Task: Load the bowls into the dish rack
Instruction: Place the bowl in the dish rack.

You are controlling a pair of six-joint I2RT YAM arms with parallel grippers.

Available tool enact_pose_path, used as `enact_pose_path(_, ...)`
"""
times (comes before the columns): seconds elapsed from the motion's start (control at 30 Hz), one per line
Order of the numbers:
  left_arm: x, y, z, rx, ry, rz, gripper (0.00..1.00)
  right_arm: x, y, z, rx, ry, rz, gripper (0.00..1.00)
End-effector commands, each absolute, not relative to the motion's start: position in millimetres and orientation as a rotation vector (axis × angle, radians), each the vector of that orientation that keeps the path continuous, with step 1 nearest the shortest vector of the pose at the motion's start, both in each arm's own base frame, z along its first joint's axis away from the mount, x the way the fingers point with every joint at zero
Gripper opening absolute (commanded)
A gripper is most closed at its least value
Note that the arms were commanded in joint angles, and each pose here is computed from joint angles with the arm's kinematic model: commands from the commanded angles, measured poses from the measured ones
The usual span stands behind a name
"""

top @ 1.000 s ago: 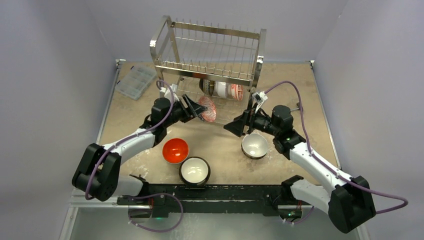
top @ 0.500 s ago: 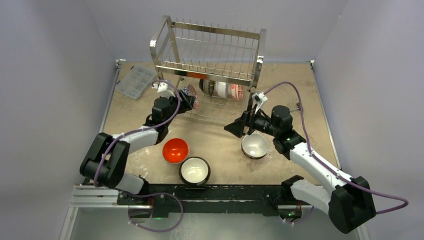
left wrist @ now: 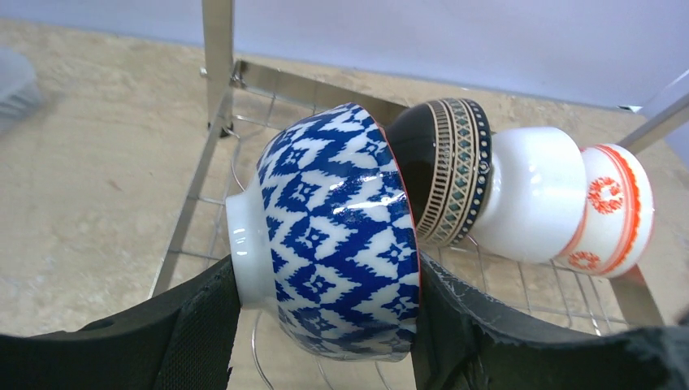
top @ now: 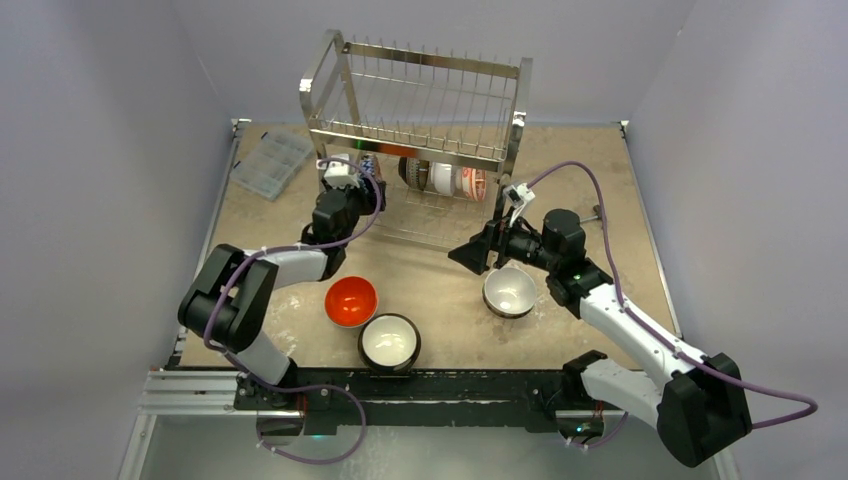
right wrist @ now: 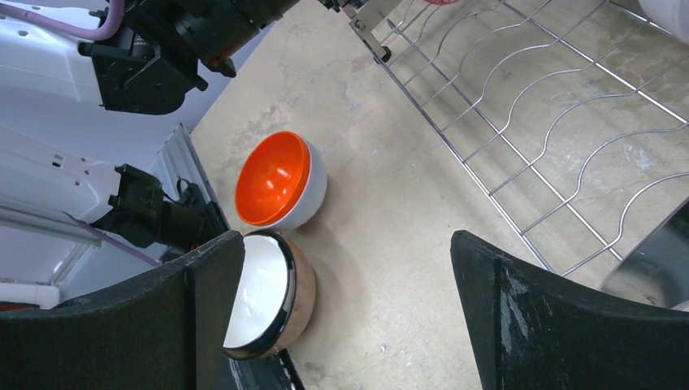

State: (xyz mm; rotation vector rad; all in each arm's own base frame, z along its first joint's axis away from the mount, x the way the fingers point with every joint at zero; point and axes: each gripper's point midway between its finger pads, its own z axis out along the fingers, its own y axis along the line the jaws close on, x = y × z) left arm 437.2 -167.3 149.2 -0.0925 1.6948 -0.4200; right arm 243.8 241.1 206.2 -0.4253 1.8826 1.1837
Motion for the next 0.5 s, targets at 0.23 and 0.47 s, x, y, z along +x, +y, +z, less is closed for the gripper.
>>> enact_pose_path(0.23,461,-170,193,0.053,1.481,-0.197,0.0,249,242,227,-0.456,1.818,1.155,0.99)
enact_pose_path(0.47,472,-175,197,0.107,1.449,-0.13,0.0,248,241,225,-0.457,1.821,1.152,0.99)
